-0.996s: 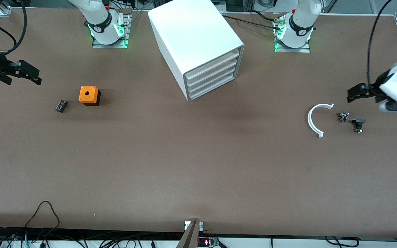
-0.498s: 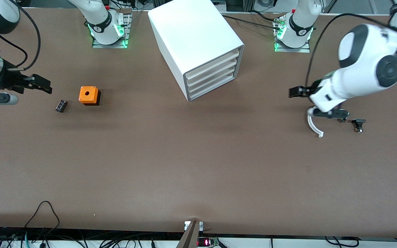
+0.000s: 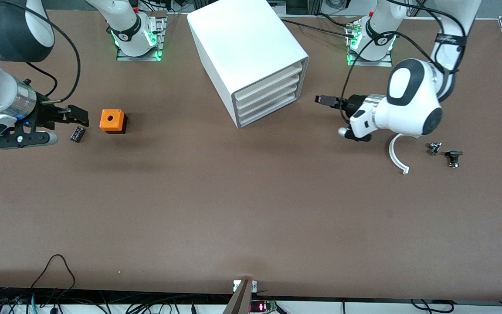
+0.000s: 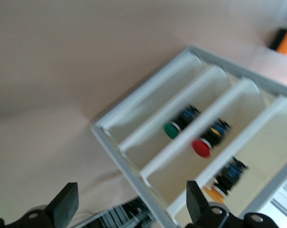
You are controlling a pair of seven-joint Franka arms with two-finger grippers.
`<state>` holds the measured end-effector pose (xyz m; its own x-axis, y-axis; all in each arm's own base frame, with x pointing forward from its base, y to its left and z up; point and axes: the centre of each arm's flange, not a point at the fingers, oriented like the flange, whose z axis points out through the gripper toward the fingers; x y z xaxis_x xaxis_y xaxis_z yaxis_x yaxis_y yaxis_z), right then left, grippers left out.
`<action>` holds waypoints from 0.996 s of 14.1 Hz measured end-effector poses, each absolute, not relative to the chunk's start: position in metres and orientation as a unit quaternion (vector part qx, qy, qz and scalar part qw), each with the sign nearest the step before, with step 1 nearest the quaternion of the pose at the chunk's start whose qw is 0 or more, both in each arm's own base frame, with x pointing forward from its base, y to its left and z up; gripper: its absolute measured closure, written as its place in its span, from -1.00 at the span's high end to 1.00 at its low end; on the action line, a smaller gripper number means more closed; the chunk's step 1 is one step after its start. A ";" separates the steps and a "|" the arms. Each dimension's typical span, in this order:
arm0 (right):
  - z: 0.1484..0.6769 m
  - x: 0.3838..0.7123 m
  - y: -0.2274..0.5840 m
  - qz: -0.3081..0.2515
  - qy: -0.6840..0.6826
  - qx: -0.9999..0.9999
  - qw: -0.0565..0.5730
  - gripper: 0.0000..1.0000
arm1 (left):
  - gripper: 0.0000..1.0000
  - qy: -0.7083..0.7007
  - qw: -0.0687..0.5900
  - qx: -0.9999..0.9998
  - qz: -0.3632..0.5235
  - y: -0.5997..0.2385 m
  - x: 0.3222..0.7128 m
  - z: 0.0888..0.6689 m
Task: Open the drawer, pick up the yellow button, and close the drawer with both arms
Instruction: 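Reach the left gripper to the drawer handle while the right gripper moves out, then grasp the cabinet drawer handle with the left gripper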
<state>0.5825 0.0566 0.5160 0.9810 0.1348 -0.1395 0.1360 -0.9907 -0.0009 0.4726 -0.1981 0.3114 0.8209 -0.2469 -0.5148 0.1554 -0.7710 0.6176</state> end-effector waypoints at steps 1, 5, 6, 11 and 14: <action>0.516 0.581 0.068 -0.070 0.081 0.994 0.002 1.00 | 1.00 -0.035 0.360 0.878 -0.313 -0.209 0.460 0.304; 0.505 0.576 0.119 -0.081 0.145 0.986 0.002 1.00 | 1.00 -0.067 0.422 0.838 -0.339 -0.239 0.422 0.284; 0.501 0.575 0.128 -0.084 0.152 0.985 0.003 1.00 | 1.00 -0.077 0.431 0.832 -0.341 -0.244 0.414 0.279; 0.498 0.574 0.148 -0.083 0.176 0.981 0.003 1.00 | 0.80 -0.099 0.454 0.818 -0.340 -0.250 0.396 0.268; 0.508 0.575 0.160 -0.070 0.186 0.980 0.003 1.00 | 0.44 -0.102 0.454 0.816 -0.342 -0.252 0.393 0.267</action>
<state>0.5747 0.1600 0.5085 0.9209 0.3646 -0.1383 0.3654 -0.9306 -0.0202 0.3929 -0.2516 0.2667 0.7451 -0.4767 -0.4664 0.1445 -0.5673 0.8107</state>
